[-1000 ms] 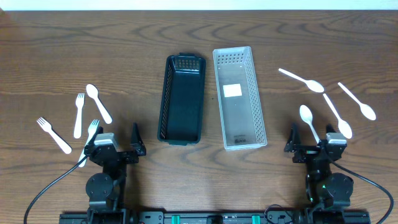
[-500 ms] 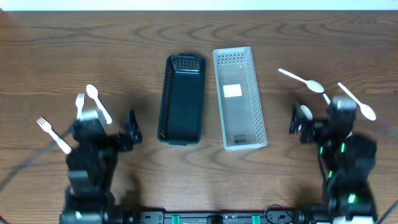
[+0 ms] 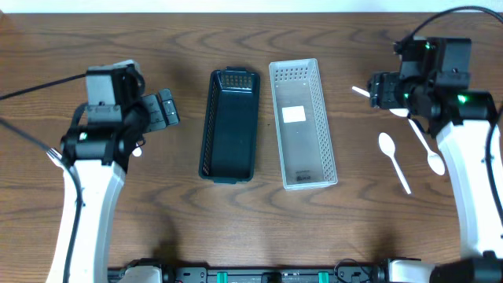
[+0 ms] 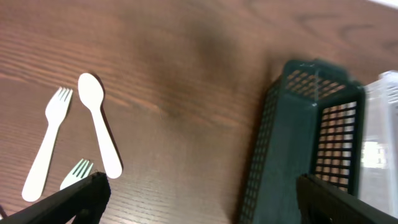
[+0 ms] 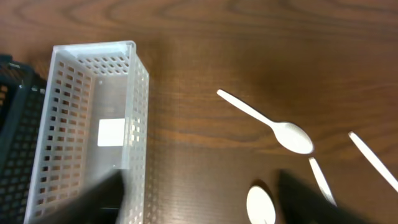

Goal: Pack container

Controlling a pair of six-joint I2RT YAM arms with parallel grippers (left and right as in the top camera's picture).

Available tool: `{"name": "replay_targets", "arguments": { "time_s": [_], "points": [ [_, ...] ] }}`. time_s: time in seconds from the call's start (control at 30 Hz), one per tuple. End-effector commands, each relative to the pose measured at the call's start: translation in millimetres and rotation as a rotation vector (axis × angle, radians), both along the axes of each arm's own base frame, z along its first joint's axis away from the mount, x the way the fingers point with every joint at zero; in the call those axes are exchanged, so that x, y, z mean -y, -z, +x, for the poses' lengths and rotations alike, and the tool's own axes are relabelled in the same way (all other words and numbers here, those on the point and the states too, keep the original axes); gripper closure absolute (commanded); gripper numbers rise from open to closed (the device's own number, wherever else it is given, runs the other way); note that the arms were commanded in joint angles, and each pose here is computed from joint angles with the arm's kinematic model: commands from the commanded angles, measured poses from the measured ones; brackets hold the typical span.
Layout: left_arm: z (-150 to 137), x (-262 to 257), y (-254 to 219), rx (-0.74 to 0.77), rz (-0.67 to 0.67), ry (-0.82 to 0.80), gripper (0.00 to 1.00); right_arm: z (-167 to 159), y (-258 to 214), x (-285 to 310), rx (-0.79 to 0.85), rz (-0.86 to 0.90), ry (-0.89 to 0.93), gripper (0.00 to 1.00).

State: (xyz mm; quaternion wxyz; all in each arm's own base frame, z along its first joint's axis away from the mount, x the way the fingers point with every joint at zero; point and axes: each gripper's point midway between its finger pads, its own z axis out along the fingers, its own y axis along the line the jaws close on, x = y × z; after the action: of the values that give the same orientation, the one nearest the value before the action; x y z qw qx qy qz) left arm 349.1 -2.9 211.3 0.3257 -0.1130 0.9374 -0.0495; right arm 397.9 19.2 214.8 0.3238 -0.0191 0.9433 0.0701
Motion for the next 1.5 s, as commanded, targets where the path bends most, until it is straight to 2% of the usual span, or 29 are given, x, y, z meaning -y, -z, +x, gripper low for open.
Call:
{"name": "replay_targets", "arguments": {
  "time_s": [0.0, 0.07, 0.1, 0.17, 0.3, 0.53, 0.6, 0.83, 0.97, 1.23, 1.47],
  "points": [
    [8.8, 0.7, 15.9, -0.051, 0.014, 0.025, 0.12, 4.2, 12.4, -3.2, -0.046, 0.023, -0.021, 0.59],
    [12.3, 0.8, 32.4, -0.1, 0.013, 0.025, 0.34, 3.3, 26.8, -3.6, -0.097, 0.031, -0.012, 0.78],
    [13.6, 0.8, 40.0, -0.122, 0.012, 0.025, 0.44, 3.1, 34.3, -3.7, -0.121, 0.032, -0.013, 0.83],
    [14.4, 1.3, 58.6, -0.181, 0.011, 0.027, 0.57, 2.4, 48.8, -5.0, -0.167, 0.032, -0.016, 0.88],
    [11.1, 1.3, 88.4, -0.285, 0.007, 0.024, 0.71, -0.1, 73.9, -17.2, -0.247, 0.028, -0.045, 0.99],
    [5.5, 5.1, 120.6, -0.392, 0.009, 0.035, 0.73, -4.3, 112.2, -48.7, -0.351, 0.009, -0.126, 0.97],
    [2.6, 10.2, 129.2, -0.419, 0.011, 0.05, 0.73, -6.2, 121.5, -56.6, -0.375, 0.002, -0.152, 0.94],
    [-3.0, 34.2, 150.1, -0.485, 0.029, 0.119, 0.73, -12.0, 143.4, -74.8, -0.433, -0.01, -0.197, 0.94],
    [-6.2, 49.7, 156.0, -0.503, 0.04, 0.163, 0.73, -15.0, 144.8, -79.3, -0.442, -0.01, -0.221, 0.95],
    [-16.8, 88.3, 156.1, -0.516, 0.024, 0.272, 0.73, -35.5, 141.3, -110.4, -0.474, 0.067, -0.394, 0.94],
    [-23.6, 102.9, 156.5, -0.525, 0.038, 0.317, 0.73, -38.7, 141.0, -120.2, -0.474, 0.064, -0.42, 0.94]
  ]
}}
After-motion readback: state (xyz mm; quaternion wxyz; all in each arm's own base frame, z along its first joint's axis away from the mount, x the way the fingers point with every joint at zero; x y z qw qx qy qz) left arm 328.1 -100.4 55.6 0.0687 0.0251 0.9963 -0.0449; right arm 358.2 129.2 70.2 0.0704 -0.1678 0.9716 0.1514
